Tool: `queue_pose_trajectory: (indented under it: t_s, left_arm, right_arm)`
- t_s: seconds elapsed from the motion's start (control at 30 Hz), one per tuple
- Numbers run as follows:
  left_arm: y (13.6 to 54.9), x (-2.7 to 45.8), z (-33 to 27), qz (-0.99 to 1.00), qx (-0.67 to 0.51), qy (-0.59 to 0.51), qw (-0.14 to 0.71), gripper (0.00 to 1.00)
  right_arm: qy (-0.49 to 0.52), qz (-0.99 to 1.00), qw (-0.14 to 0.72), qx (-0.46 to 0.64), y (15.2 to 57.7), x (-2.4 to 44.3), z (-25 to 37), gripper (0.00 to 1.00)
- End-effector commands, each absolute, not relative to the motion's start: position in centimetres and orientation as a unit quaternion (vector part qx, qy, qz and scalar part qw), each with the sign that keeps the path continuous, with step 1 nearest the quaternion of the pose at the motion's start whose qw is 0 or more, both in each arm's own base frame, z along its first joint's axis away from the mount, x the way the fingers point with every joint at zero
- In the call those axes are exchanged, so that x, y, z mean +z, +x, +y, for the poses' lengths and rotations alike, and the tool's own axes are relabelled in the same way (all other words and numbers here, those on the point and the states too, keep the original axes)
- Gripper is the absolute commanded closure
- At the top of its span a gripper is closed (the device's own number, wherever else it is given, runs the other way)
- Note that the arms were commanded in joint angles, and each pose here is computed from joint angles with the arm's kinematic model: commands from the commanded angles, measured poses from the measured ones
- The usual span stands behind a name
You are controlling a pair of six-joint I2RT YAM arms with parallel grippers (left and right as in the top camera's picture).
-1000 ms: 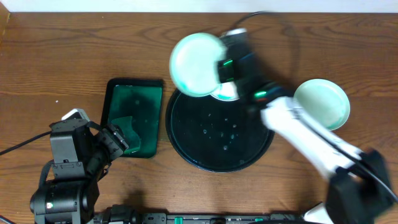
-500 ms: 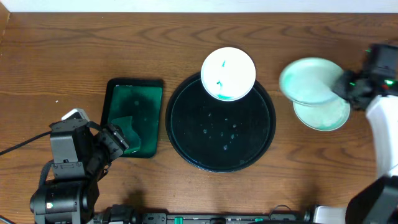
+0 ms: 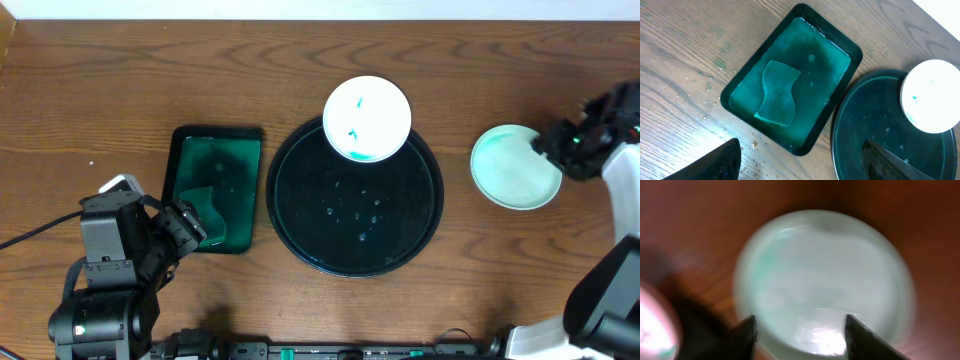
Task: Clean dirty plates on tray and stack at the side
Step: 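Carry the plate right and stack it on the first cleaned plate, then grasp the rim of the last white plate with the right gripper and center it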
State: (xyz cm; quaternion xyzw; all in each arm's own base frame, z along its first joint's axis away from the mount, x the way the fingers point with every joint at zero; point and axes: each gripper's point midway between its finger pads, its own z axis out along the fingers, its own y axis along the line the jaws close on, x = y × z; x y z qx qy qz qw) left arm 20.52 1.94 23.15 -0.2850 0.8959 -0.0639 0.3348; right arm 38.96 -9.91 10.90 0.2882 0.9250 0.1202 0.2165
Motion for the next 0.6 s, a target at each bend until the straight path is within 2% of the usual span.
queue_pose_trajectory:
  t_s: [0.0, 0.07, 0.23, 0.37, 0.47, 0.57]
  left_arm:
    - [20.6, 23.6, 2.1, 0.894, -0.063, -0.285, 0.34, 0.23]
    - [20.6, 23.6, 2.0, 0.894, -0.063, -0.285, 0.34, 0.23]
    - [20.6, 23.6, 2.0, 0.894, -0.063, -0.285, 0.34, 0.23]
    - [20.6, 23.6, 2.0, 0.894, -0.063, -0.285, 0.34, 0.23]
    - [20.6, 23.6, 2.1, 0.894, -0.063, -0.285, 0.34, 0.23]
    - [20.6, 23.6, 2.1, 0.894, -0.063, -0.285, 0.34, 0.23]
  right_arm:
    - [0.094, 0.922, 0.311, 0.21, 41.3, 17.9, -0.4, 0.63]
    - [0.017, 0.919, 0.336, 0.204, 41.8, 19.1, 3.1, 0.67]
    - [-0.118, 0.919, 0.355, 0.127, 43.0, 17.8, 10.0, 0.56]
    - [-0.173, 0.921, 0.346, 0.048, 44.5, 13.8, 12.9, 0.44]
    - [-0.168, 0.924, 0.344, 0.001, 46.4, 10.4, 12.8, 0.36]
    - [-0.161, 0.926, 0.342, 0.001, 48.0, 7.3, 13.0, 0.34]
